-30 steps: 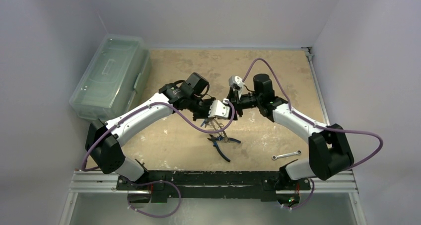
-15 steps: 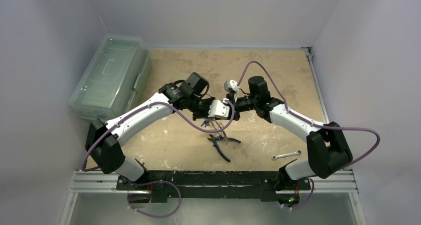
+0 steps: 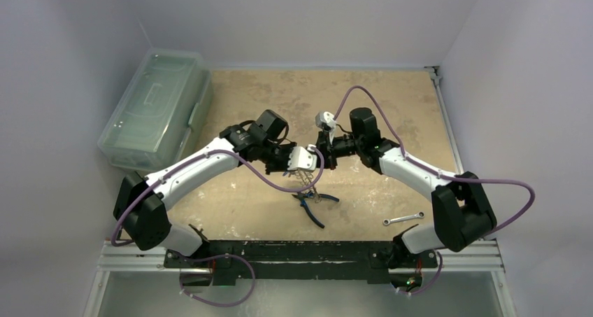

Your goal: Remove the keys from the keyring

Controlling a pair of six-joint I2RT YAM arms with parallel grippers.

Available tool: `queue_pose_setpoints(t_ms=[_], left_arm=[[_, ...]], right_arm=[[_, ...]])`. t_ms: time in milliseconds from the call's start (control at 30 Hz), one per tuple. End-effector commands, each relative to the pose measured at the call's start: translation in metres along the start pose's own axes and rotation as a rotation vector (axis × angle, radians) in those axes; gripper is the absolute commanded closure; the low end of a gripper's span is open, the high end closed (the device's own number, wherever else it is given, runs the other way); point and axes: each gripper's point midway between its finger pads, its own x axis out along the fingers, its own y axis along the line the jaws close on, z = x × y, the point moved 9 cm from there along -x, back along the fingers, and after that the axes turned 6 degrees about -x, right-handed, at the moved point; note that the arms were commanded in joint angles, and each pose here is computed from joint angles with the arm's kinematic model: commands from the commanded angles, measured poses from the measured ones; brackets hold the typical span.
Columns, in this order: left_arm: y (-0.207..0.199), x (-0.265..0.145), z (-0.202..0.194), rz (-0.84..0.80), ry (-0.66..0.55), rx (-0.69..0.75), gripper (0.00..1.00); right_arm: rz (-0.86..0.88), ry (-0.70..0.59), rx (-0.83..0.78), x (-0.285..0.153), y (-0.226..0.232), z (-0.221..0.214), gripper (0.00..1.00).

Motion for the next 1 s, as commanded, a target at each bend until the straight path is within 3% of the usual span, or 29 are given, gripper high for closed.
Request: queue_pose_setpoints(t_ms=[0,267,467,800,967], left_arm=[[-0.006,0.002,-0.004,-0.027,-0.033,-0.010,1.00],[-0.007,0.013,-0.002,-0.068,-0.030,-0.030,1.00],[0.005,-0.006,0.009,0.038,-0.016,-0.017,1.00],[0.022,-0.026,0.027,0.155,-0.023,0.014,1.00],[0.024,-0.027,0.035,0.132,-0.047,0.031,1.00]], right_arm=[[-0.023,-0.085,-0.063,-0.004,0.003,0.019,1.00],[-0.029,-0.119,-0.081,-0.005,0.006,0.020,1.00],[-0.025,-0.088,-0.100,-0.006,0.006,0.013,1.00],[-0.030,-0.050,-0.117,-0.007,0.005,0.007,0.91],[-0.012,-0.042,-0.123,-0.008,0.008,0.007,0.82]])
